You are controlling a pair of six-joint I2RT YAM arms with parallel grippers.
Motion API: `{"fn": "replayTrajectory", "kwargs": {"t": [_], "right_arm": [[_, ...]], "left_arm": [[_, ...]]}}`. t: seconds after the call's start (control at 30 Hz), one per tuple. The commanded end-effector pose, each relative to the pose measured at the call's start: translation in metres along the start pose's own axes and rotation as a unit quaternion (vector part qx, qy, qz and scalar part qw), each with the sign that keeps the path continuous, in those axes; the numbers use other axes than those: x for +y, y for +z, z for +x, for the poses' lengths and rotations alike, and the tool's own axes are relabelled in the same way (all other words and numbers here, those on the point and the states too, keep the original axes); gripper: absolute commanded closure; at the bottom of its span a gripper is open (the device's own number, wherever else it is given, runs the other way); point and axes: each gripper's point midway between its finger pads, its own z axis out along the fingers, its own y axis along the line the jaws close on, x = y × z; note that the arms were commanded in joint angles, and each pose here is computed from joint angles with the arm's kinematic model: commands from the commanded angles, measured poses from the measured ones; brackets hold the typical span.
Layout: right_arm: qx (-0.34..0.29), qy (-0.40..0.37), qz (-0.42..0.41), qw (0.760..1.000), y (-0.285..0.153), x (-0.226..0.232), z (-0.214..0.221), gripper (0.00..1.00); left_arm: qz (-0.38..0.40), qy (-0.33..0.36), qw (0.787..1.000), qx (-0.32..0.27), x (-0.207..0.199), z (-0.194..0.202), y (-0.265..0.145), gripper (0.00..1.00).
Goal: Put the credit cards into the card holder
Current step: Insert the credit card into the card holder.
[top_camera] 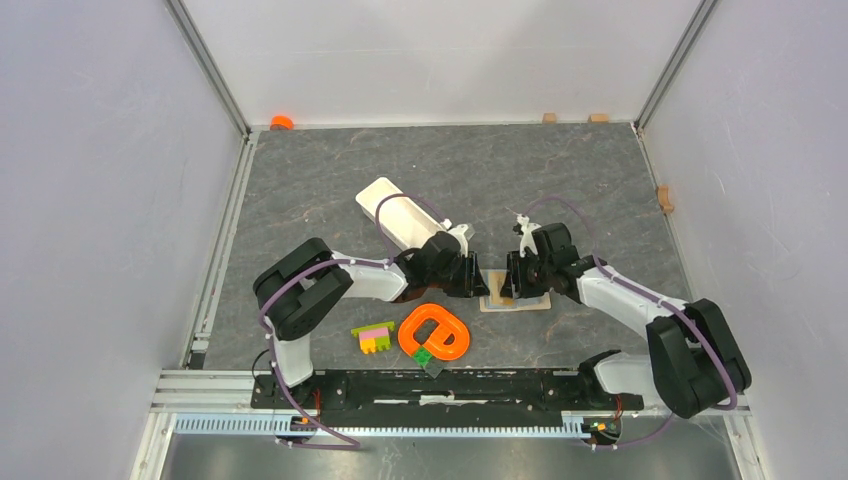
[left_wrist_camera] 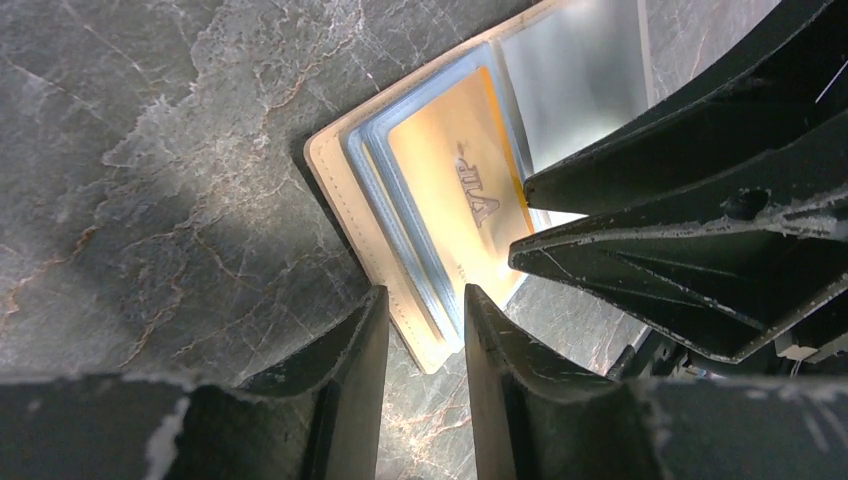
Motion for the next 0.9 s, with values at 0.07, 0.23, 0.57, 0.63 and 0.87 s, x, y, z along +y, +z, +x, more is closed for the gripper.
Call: {"fn": "replayTrajectory", "kwargs": {"t": [0.07,0.23,0.57,0.63,0.87], "right_arm": [[-0.034,-0.026,-0.033,0.999,-0.002,0.027,-0.028,0.61],[-0.036,-0.036,-0.050,0.997,-0.003,0.037,-0.031,0.61],[-0.106,-0.027,0.071,0.991,-0.052,-0.004,-0.079,0.44],[-0.117,0.000,0.094,0.989,-0.059,-0.027,-0.078,0.40],[-0.139,0.111,0.162,0.971,-0.065,-0.099,-0.047,0.42]], "left_arm": [[0.004,0.001,1.000,-0.010,-0.001,-0.003,0.002,0.60],[0.010,0.010,1.000,-0.013,-0.004,-0.006,0.000,0.60],[0.008,0.071,0.997,-0.043,-0.033,-0.039,-0.052,0.36],[0.004,0.085,0.996,-0.041,-0.039,-0.047,-0.068,0.30],[-0.016,0.113,0.993,-0.012,-0.048,-0.065,-0.142,0.21]]}}
